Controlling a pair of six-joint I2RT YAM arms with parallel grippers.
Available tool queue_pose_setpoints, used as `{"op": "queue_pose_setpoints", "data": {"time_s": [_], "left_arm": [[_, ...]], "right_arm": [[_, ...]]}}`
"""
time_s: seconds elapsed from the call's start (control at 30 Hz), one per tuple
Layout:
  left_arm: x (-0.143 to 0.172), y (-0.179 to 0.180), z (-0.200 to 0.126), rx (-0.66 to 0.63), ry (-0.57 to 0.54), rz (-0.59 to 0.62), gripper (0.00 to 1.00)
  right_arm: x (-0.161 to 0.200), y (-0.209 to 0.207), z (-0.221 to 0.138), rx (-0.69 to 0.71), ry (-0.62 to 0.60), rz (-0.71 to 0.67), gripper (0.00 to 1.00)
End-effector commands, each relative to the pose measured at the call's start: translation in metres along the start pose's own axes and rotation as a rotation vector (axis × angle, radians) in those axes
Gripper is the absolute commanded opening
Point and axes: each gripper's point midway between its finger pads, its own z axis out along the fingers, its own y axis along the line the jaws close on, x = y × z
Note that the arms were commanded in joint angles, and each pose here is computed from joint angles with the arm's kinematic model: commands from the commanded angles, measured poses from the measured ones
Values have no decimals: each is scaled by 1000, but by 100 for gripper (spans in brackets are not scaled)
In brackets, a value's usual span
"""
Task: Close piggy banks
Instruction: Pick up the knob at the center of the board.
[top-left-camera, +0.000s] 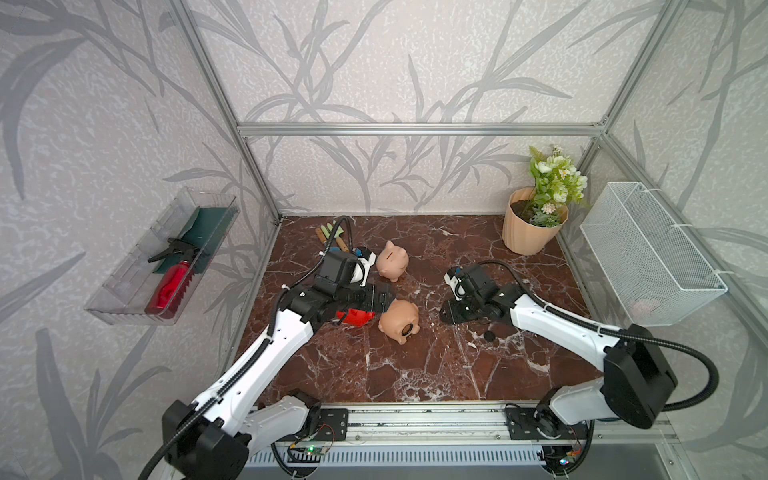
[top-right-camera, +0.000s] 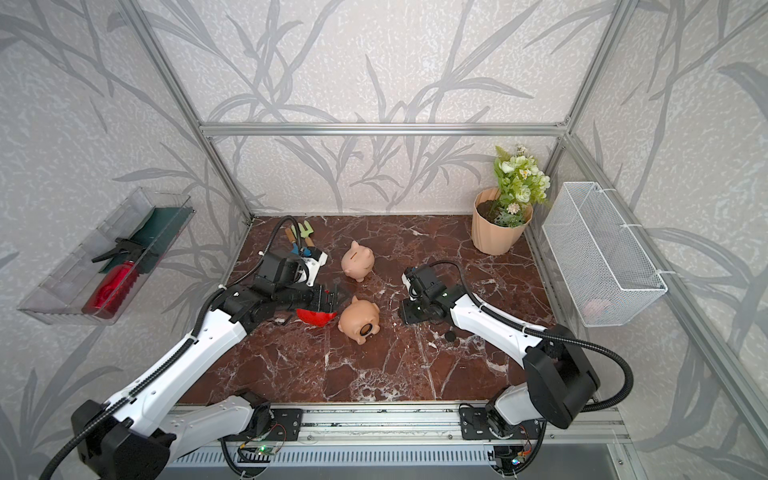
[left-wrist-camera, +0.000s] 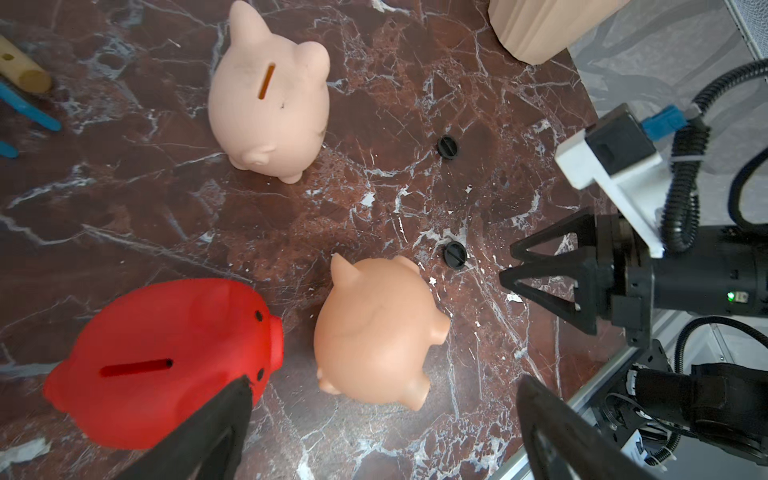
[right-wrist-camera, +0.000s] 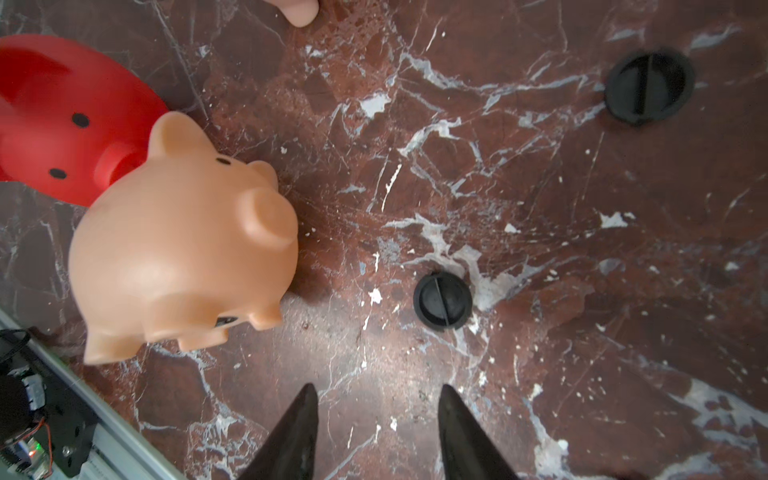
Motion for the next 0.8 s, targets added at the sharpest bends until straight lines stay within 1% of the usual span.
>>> {"op": "queue_pose_setpoints", "data": {"time_s": [0.0,0.2,0.43,0.77], "left_arm": [[11,14,-7,-72,-15,-12,99],[23,22,-13,-104,-11,-22,99],[25,23,-11,-105,-4,-24,99],[26,24,-6,-107,12,-25,99]], "right_arm": [[9,-7,11,59,84,-46,41],[6,-11,28,112,151,-74,33],[6,-20,41,174,205,-75,32],[9,-24,51,208,253,-67,32]]}}
